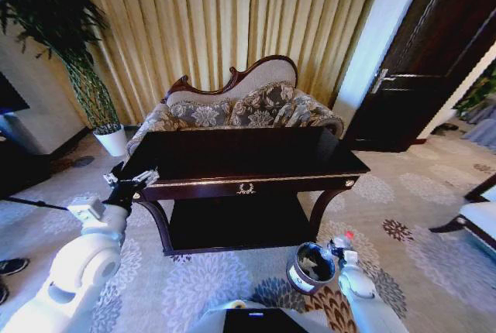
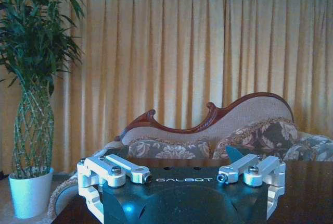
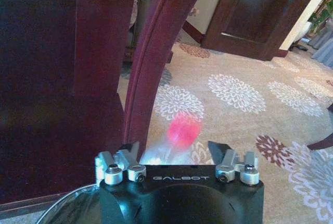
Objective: Move to the front of the table and place the trash on the table into the trash bin.
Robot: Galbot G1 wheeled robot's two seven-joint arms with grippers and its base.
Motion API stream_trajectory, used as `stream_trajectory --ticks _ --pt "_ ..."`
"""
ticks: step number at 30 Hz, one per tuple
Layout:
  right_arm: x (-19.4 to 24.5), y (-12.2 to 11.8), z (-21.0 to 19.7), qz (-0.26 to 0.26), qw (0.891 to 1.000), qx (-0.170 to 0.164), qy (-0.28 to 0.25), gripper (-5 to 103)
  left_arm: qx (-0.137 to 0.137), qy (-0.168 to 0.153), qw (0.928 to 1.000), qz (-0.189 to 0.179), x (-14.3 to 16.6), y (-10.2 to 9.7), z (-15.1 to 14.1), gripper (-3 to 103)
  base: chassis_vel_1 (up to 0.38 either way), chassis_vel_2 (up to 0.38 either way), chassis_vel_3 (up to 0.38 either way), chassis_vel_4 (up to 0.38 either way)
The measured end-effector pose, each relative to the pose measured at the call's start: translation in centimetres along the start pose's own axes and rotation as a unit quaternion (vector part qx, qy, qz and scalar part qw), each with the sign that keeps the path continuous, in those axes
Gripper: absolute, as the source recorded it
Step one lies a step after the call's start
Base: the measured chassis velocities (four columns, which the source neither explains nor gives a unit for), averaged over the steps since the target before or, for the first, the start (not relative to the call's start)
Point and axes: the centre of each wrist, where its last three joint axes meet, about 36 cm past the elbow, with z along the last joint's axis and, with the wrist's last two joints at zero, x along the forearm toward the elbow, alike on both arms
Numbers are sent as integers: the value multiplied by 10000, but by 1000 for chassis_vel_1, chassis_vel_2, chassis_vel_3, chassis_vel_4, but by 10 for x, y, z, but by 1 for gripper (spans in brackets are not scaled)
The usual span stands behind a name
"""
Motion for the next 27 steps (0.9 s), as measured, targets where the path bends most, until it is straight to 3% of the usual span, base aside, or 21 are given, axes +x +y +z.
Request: stream_trajectory --ticks 1,3,4,5,22,25,27 --pt "0 0 0 1 10000 2 -6 76 1 0 10000 10 0 0 0 100 0 0 0 0" --pt "0 -2 -3 9 10000 3 -33 91 -6 -22 10000 50 0 -2 -1 100 0 0 0 0" --pt "0 -2 -3 9 10000 3 -33 91 -6 -22 10000 50 0 -2 -1 100 0 0 0 0" --pt "1 -3 -3 12 10000 3 -41 99 -13 -24 10000 55 0 -2 -1 100 0 0 0 0" --pt "9 -14 -4 24 10000 -37 -75 100 -22 -4 10000 54 0 -1 -1 100 0 0 0 0" --pt "27 -15 -22 -135 9989 -396 -219 100 -3 -12 10000 46 0 -1 -1 100 0 0 0 0" --pt "62 -17 -61 -449 9934 -836 -644 100 7 -18 10000 46 1 -1 -2 100 0 0 0 0"
